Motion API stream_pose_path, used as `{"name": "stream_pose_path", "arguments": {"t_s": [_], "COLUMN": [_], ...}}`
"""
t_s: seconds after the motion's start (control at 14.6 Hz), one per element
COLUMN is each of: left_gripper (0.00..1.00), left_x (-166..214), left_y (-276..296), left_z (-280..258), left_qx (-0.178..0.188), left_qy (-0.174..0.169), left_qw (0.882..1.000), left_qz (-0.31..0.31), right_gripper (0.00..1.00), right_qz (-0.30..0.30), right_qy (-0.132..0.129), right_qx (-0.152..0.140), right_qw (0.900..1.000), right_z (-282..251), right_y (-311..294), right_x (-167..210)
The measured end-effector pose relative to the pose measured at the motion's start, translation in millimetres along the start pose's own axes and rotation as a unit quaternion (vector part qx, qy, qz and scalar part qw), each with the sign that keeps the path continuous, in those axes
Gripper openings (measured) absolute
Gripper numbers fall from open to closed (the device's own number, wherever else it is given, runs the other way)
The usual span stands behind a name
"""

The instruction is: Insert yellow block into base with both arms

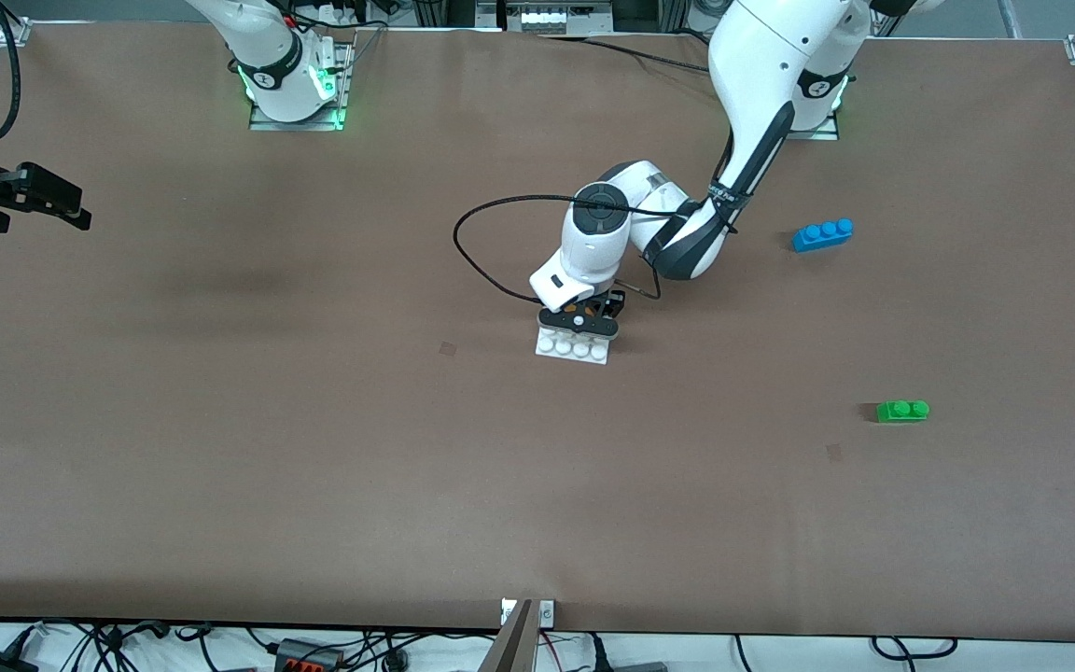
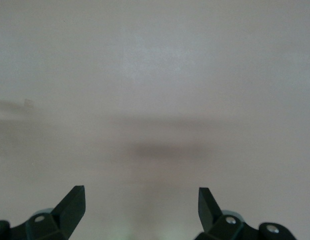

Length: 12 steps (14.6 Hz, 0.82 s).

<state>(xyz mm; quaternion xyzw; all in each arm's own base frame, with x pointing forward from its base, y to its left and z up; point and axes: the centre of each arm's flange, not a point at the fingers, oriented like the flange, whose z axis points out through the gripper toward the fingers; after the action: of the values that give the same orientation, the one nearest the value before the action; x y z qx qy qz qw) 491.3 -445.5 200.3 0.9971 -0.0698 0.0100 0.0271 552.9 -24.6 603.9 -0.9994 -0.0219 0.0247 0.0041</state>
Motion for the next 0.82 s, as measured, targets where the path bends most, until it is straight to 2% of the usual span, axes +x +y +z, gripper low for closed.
{"name": "stream_pose_path", "arguments": {"t_s": [0.21, 0.41, 0.82], "left_gripper": [0.77, 1.00, 1.00], "left_x": [-0.4, 5.5, 23.4], "left_y": [1.7, 5.0, -10.9], "left_z": [-0.7, -11.9, -65.8], "left_qx": [-0.001, -0.006, 0.011], "left_qy": [0.001, 0.010, 0.012], "left_qw": [1.000, 1.000, 1.000], "left_qz": [0.001, 0.001, -0.015], "right_gripper": [1.00, 1.00, 1.00], "right_qz": [0.000, 0.000, -0.001], "right_qy": [0.000, 0.000, 0.000], "right_qx": [0.000, 0.000, 0.000], "right_qw": [1.000, 1.000, 1.000], "right_z": [0.0, 0.0, -0.3], "right_y": [0.0, 0.0, -1.5], "right_x": [0.0, 0.0, 0.1]}}
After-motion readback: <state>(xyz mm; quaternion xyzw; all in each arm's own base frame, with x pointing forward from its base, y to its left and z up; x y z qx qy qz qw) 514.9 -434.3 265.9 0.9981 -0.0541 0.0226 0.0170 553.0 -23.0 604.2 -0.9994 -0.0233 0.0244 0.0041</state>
